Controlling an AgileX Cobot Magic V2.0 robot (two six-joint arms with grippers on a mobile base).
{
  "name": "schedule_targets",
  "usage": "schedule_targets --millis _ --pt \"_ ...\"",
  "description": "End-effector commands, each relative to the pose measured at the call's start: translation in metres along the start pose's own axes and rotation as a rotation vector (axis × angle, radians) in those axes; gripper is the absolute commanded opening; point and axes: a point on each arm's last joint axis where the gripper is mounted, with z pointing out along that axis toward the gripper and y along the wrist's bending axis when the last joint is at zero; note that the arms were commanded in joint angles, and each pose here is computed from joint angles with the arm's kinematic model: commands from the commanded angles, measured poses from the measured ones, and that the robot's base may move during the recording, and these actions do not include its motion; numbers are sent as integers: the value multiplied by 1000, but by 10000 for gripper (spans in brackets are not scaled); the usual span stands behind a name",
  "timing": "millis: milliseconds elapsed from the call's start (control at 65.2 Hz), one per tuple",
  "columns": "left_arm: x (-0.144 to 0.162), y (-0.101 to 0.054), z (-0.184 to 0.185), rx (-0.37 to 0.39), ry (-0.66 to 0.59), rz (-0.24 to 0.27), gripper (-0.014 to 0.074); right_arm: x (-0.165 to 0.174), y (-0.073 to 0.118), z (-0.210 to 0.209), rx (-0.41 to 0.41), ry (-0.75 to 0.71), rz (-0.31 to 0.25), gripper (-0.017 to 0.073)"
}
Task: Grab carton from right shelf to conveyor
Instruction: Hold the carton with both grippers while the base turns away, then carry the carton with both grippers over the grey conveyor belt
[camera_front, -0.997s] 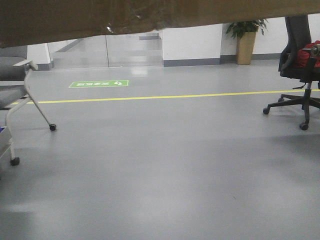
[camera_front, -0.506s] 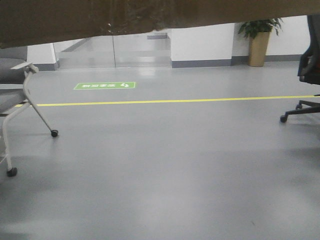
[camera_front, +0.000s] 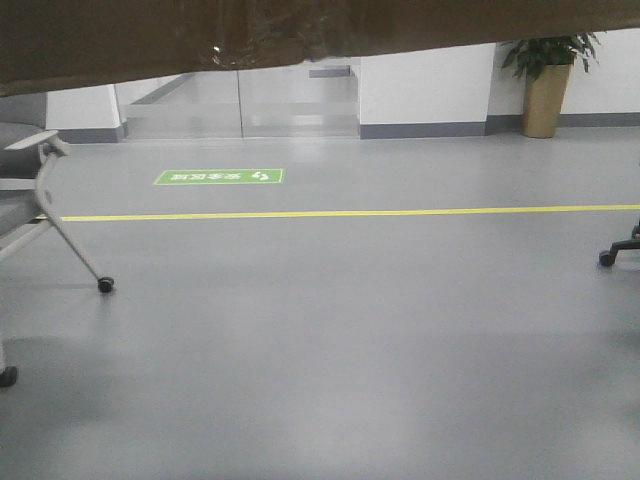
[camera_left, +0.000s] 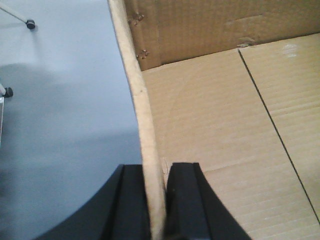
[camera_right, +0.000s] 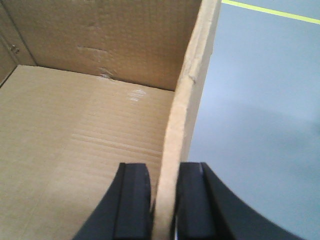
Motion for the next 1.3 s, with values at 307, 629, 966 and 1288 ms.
schedule_targets --millis 307,629,966,1288 --pt "-3 -11 -4 96 -52 0 -9 -8 8 -4 -75 -96 3 -67" --pt "-3 -11 -4 96 -52 0 -9 -8 8 -4 -75 -96 3 -67" --pt "-3 -11 -4 96 -52 0 -9 -8 8 -4 -75 -96 3 -67" --pt "-3 -11 -4 96 -52 0 -9 -8 8 -4 -75 -96 3 -67"
